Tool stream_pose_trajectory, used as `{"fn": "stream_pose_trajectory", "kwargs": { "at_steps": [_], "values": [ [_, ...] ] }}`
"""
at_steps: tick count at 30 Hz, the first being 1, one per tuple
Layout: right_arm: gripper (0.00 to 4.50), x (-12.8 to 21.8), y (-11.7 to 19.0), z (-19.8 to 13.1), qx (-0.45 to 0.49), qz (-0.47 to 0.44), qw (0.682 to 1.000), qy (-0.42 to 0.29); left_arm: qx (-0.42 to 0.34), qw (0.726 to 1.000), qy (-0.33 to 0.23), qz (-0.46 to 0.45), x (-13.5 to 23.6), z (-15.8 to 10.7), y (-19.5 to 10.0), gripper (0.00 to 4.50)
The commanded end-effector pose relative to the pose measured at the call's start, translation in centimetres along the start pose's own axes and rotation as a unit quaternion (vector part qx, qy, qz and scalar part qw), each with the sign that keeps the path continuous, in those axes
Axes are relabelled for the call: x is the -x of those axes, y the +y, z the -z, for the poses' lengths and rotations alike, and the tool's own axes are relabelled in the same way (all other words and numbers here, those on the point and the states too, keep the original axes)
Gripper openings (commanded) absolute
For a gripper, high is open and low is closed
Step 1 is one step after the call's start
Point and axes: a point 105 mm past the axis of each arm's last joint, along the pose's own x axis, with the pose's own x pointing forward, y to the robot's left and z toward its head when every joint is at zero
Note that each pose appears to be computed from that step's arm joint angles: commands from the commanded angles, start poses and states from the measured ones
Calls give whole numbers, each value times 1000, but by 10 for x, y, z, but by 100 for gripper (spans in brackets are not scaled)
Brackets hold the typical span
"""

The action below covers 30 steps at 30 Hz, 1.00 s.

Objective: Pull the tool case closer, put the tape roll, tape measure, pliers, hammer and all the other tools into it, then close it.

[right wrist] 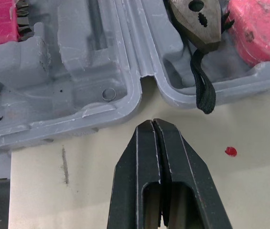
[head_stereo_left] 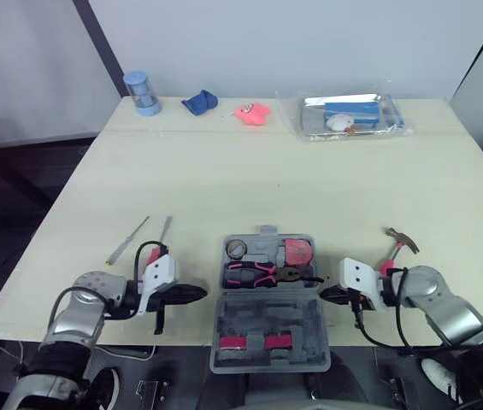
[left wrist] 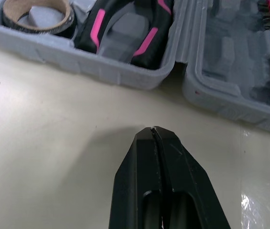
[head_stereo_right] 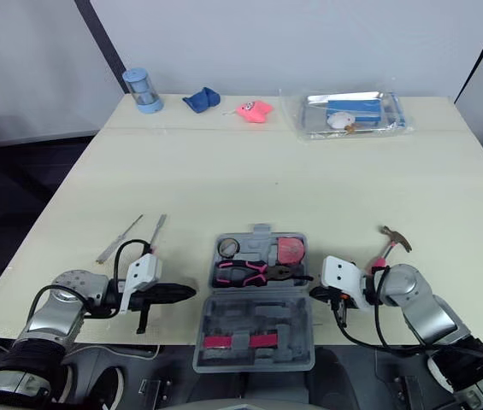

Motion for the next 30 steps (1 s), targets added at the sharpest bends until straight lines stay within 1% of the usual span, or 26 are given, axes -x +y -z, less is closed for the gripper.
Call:
{"fn": "stream_pose_trajectory", "kwargs": {
  "at_steps": [1, 14, 19, 23, 28, 30],
  "values": [
    [0, -1, -1, -11, 17, -1, 1000, -11, -7, 1000, 0, 14, -5, -2, -2, 5],
    [0, -6, -2, -16, 23, -1, 1000, -16, -7, 1000, 2, 29, -18, 0, -4, 5],
    [0, -7, -2, -17, 23, -1, 1000, -17, 0, 999, -14, 45, -32, -5, -8, 5],
    [0, -7, -2, -18, 24, -1, 1000, -18, -2, 999, -11, 54, -37, -5, -9, 5],
    [0, -8, -3, -20, 22, -1, 1000, -22, -8, 999, -18, 50, -43, -10, -2, 5],
    [0, -8, -4, -20, 21, 0, 1000, -23, -6, 998, -31, 50, -47, -16, 0, 5]
  ]
}}
